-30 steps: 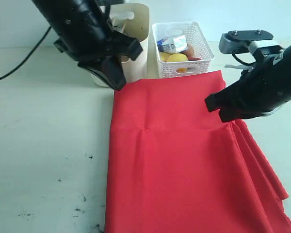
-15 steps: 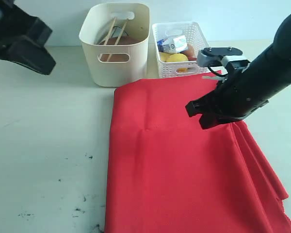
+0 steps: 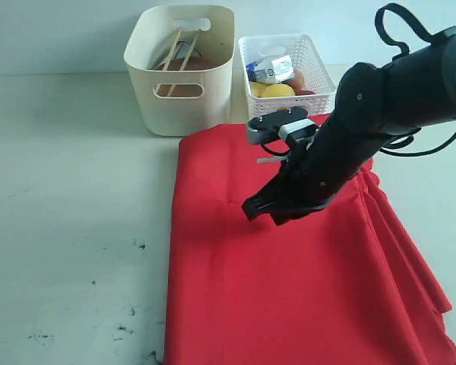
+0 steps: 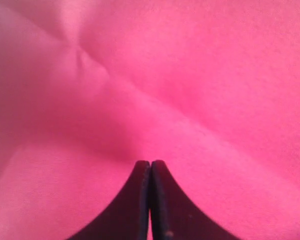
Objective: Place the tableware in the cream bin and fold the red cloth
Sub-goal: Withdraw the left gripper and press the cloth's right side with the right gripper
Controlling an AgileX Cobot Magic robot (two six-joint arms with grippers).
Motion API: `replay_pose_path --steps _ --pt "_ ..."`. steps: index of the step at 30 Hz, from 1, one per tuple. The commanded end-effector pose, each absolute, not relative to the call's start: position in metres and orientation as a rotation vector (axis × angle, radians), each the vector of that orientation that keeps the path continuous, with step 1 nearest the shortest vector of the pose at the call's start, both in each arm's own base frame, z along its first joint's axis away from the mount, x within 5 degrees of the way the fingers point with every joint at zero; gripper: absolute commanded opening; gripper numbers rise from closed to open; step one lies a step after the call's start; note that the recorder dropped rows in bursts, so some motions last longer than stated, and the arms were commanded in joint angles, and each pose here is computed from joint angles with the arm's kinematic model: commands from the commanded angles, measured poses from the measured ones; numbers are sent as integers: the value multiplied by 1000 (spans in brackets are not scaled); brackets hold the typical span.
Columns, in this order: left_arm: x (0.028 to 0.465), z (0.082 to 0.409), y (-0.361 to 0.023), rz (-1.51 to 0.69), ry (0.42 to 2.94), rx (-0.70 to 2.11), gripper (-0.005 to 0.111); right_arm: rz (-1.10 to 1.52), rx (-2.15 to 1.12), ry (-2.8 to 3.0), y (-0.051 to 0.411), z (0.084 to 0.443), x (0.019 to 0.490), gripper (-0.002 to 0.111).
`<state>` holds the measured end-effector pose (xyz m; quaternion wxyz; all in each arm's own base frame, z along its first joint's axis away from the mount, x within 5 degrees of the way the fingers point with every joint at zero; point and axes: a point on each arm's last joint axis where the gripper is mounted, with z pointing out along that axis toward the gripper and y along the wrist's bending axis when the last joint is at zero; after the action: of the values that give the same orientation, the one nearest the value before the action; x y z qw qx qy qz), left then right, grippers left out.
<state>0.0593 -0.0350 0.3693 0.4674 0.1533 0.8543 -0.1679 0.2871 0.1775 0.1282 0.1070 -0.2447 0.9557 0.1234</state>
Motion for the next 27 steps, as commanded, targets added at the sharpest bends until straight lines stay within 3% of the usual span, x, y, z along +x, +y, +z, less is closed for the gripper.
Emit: replay_pose_path --steps 1,11,27 --pt "35 360 -10 -356 2001 188 0 290 -700 2826 175 118 291 0" --pt "25 340 6 -267 1961 104 0 255 -692 2867 173 105 292 0" --pt "26 339 6 -258 1964 107 0 -123 -647 3043 149 87 286 0"
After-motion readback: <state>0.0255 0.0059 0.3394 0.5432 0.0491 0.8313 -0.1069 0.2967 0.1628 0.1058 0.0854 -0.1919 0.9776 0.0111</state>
